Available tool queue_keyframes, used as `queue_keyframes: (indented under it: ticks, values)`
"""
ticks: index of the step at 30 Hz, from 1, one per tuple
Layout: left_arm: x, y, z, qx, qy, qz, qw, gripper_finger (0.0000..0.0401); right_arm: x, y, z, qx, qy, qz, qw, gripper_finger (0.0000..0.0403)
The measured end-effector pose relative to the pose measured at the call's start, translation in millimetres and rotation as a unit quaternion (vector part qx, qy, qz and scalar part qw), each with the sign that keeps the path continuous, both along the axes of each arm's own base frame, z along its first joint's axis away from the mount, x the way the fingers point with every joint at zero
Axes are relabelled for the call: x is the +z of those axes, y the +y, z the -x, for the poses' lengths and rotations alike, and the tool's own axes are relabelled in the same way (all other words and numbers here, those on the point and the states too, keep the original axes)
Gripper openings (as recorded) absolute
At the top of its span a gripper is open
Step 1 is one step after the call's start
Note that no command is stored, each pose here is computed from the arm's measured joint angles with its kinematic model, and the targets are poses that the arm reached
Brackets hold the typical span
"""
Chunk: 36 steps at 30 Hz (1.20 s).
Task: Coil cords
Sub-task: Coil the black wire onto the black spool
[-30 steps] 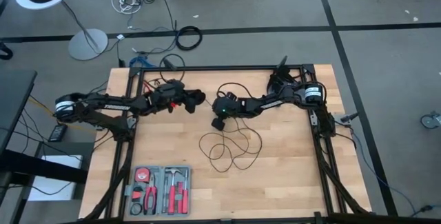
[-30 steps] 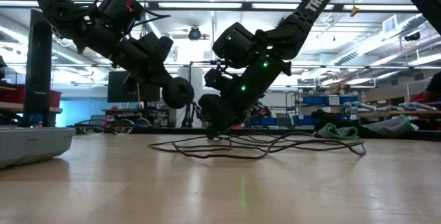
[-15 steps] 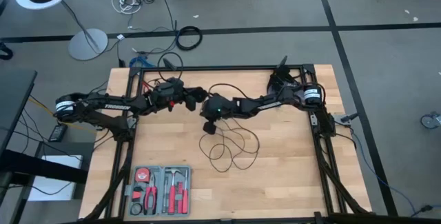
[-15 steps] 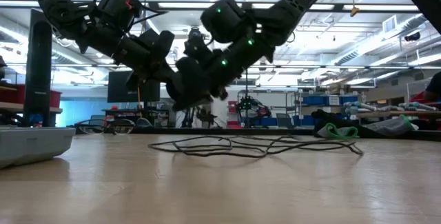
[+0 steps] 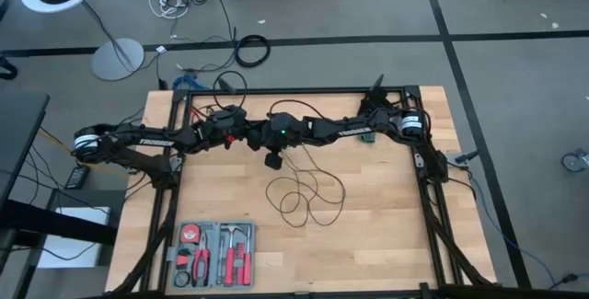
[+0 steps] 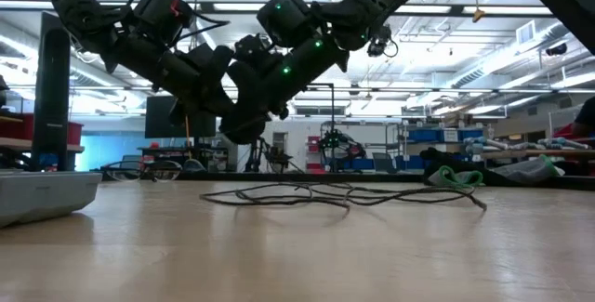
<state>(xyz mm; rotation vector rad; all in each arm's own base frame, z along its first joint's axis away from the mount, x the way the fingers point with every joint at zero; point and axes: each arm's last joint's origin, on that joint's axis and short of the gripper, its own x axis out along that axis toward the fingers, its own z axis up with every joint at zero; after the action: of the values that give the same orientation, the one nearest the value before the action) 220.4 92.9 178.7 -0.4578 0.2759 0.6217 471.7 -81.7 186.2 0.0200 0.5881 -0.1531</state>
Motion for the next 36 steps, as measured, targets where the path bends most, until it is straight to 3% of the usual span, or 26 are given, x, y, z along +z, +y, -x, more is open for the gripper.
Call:
queue_keyframes:
  ticks: [5, 14, 21, 36]
  values:
    - [-3.8, 0.5, 2.0, -0.003, 0.026, -0.003, 1.000, 0.0000, 3.2, -5.3, 1.6, -0.006, 0.027, -0.006, 1.000, 0.0000]
    - [-13.7, -0.6, 7.0, -0.002, 0.080, 0.013, 0.997, 0.0000, 22.6, -14.2, -2.1, -0.022, 0.013, 0.022, 0.999, 0.0000]
    - [-14.6, -1.8, 6.9, -0.020, 0.081, 0.024, 0.996, 0.0000, 18.4, -28.5, 9.1, -0.085, 0.097, 0.039, 0.991, 0.0001]
    - [-16.2, 2.6, 10.6, -0.025, 0.086, 0.041, 0.995, 0.0000, 2.0, -33.1, 27.8, -0.108, 0.210, 0.048, 0.971, 0.0038]
